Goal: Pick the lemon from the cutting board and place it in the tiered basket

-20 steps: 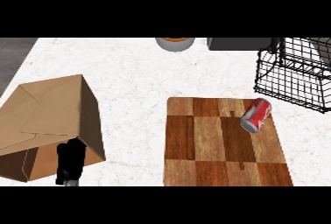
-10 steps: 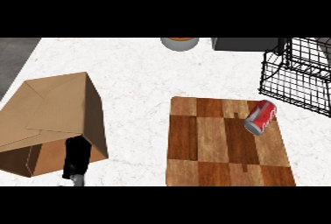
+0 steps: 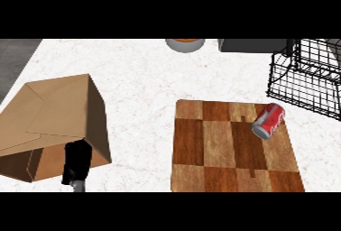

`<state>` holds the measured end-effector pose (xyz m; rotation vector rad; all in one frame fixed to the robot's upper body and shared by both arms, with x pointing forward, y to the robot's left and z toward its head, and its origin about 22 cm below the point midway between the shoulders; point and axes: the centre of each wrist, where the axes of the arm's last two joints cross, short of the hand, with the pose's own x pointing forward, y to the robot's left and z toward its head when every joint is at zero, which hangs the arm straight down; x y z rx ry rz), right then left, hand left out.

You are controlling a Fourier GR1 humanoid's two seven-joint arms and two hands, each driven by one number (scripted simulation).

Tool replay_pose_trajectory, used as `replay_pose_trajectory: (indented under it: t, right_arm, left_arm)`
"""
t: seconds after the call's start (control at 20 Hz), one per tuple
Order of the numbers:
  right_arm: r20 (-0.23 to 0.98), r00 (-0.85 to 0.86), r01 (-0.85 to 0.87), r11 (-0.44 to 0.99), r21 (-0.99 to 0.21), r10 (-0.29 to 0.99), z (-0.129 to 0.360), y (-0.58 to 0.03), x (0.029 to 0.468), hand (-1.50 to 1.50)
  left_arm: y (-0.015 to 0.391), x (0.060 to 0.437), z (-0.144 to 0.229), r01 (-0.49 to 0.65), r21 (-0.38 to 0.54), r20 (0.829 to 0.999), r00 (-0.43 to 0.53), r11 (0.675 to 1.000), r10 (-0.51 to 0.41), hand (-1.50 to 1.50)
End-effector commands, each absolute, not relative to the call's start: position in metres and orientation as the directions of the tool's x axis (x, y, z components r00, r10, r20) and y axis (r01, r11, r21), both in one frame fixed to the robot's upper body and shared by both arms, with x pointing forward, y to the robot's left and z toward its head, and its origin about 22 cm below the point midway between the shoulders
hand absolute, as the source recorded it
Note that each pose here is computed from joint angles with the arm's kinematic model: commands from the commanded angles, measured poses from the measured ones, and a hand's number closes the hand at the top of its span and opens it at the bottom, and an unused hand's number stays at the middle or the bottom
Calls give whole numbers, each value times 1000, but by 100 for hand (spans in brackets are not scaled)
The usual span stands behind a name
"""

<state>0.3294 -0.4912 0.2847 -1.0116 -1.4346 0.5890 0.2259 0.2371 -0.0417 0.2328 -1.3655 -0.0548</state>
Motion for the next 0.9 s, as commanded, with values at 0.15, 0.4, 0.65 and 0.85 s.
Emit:
replay_pose_trajectory:
  t: [0.15, 0.4, 0.65, 0.85]
  right_arm:
    - [480, 138, 188, 453, -871, 866, 253, -464, 368, 150]
    - [481, 158, 174, 456, -873, 862, 218, -455, 387, 150]
    - [760, 164, 160, 743, -649, 629, 204, -455, 396, -150]
    - [852, 138, 176, 834, -523, 505, 193, -466, 392, -150]
  left_arm:
    - [241, 225, -54, -102, 186, 949, 278, 977, -151, 0]
    - [249, 229, -44, -94, 197, 952, 257, 976, -167, 0]
    - [247, 230, -50, -104, 192, 957, 242, 976, -162, 0]
    - [224, 214, -51, -101, 181, 952, 266, 978, -148, 0]
